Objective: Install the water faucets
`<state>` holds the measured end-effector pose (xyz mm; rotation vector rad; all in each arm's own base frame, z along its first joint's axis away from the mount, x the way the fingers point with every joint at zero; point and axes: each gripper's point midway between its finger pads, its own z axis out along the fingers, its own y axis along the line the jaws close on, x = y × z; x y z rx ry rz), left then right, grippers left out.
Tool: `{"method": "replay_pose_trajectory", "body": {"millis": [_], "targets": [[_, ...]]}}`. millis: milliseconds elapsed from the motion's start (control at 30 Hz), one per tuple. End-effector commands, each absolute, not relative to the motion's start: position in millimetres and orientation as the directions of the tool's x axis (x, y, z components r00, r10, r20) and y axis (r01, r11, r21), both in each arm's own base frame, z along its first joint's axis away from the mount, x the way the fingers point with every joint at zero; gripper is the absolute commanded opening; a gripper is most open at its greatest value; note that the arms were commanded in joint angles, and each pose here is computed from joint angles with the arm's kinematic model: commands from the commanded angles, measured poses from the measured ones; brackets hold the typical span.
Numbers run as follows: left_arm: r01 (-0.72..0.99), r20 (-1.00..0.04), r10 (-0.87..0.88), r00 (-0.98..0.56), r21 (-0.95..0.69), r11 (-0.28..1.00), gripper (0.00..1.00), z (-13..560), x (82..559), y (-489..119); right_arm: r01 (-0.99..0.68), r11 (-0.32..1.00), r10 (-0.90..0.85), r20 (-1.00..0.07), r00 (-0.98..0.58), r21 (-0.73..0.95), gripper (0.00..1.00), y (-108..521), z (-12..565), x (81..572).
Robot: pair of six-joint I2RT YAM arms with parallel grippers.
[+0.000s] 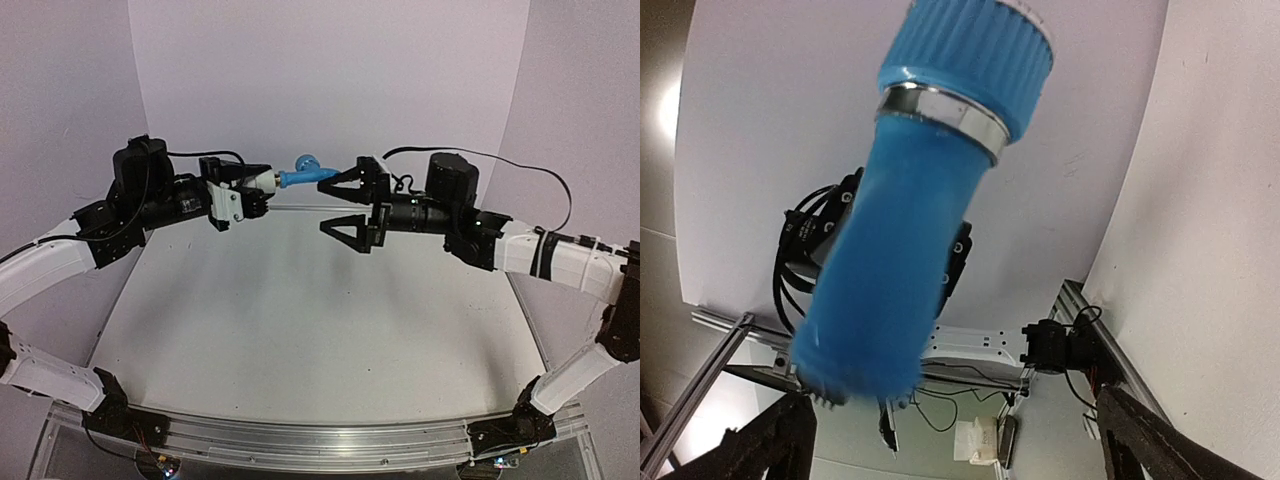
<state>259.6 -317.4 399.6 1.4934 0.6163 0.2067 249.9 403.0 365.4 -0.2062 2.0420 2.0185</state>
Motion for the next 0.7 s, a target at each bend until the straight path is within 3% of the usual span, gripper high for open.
{"method": "replay_pose_trajectory", "body": {"millis": [0,200,367,500,667], "targets": [[0.427,-0.590,0.390,0.707,0.796,0.429,0.00,462.1,272.9,-309.5,-0.459,0.024,0.138,-0.458,-0.878,0.888,0.98,369.6,391.2,241.2],[0.685,-0.889,0.161,0.429,0.436,0.583,0.00,466.7,286.6,-302.7,-0.766,0.252,0.060,-0.800,-0.597,0.591,0.98,344.2,392.5,236.8],[0.817,-0.994,-0.094,0.063,-0.002,0.576,0.00,460.9,287.1,-293.7,-0.925,0.355,-0.039,-0.986,-0.164,0.139,0.98,327.9,398.4,242.8],[0.809,-0.892,-0.262,-0.369,-0.447,0.382,0.00,445.1,279.6,-301.0,-0.921,0.344,-0.098,-0.982,0.160,-0.184,0.98,327.0,396.5,243.7],[0.624,-0.635,-0.183,-0.750,-0.772,0.119,0.00,430.2,253.3,-324.9,-0.818,0.316,-0.174,-0.877,0.448,-0.481,0.98,331.3,388.2,249.5]]}}
